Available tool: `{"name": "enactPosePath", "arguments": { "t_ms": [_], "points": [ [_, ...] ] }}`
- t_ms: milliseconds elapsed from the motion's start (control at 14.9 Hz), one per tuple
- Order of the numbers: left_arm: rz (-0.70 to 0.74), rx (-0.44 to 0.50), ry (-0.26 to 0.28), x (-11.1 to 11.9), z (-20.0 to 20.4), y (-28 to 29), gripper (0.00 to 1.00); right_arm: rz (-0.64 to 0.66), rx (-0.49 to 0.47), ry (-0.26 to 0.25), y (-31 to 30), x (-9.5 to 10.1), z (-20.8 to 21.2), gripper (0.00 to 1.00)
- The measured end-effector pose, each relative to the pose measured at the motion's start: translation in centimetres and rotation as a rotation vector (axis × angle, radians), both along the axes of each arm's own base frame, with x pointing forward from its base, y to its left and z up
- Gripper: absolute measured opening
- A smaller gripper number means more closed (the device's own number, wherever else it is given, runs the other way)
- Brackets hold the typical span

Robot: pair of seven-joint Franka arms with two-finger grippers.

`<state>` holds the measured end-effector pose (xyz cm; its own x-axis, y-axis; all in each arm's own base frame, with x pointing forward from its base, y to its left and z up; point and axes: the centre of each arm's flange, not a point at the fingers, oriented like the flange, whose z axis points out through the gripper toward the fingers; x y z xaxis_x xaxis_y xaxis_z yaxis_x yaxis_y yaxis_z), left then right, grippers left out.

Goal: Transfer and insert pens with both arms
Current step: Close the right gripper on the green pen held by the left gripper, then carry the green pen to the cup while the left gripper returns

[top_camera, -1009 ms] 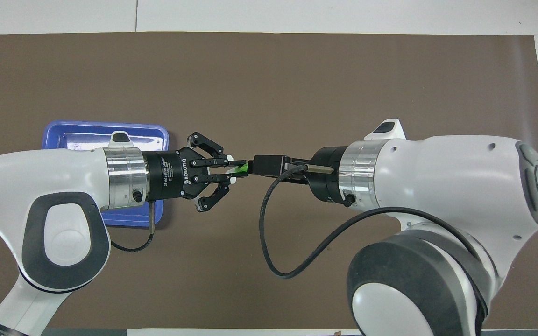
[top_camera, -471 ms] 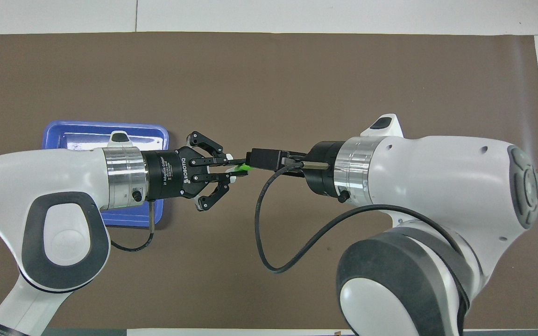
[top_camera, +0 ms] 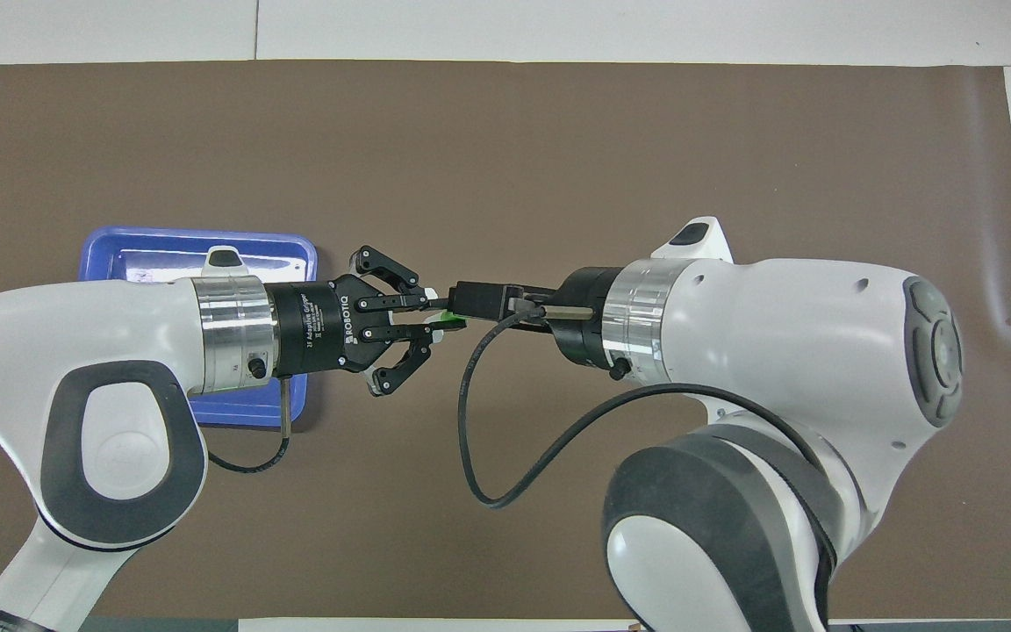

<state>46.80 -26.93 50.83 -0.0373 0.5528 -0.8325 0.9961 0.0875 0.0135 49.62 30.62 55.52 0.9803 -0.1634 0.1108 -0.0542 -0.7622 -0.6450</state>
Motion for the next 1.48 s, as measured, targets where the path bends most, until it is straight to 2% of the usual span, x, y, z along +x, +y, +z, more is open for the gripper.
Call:
{"name": "enactPosePath", "arguments": {
  "t_ms": [336, 471, 807, 874, 1210, 1345, 1479],
  "points": [
    [0.002, 0.001, 0.000, 0.0, -0.1, -0.1, 0.17, 0.002, 0.001, -0.003, 0.1, 0.0, 0.2, 0.35],
    [0.001, 0.002, 0.001, -0.1, -0.2, -0.2, 0.17, 0.009, -0.002, -0.012, 0.4, -0.1, 0.5, 0.18],
    [0.001, 0.002, 0.001, -0.1, -0.2, -0.2, 0.17, 0.012, -0.007, -0.016, 0.4, -0.2, 0.5, 0.18],
    [0.002, 0.002, 0.001, -0.1, -0.1, -0.1, 0.21, 0.012, -0.011, -0.018, 0.3, -0.1, 0.5, 0.18],
    [0.023, -0.005, 0.014, -0.3, 0.6, 0.0, 0.76, -0.002, -0.105, -0.064, -2.3, 1.5, 0.2, 0.18],
    [0.032, -0.006, 0.014, -0.2, 0.8, 0.2, 0.97, 0.001, -0.190, -0.089, -4.2, 2.4, -0.2, 0.18],
    [0.026, 0.022, -0.006, 0.1, 0.7, 0.8, 1.00, 0.023, -0.308, -0.097, -6.2, 3.0, -0.9, 0.18]
  ]
}}
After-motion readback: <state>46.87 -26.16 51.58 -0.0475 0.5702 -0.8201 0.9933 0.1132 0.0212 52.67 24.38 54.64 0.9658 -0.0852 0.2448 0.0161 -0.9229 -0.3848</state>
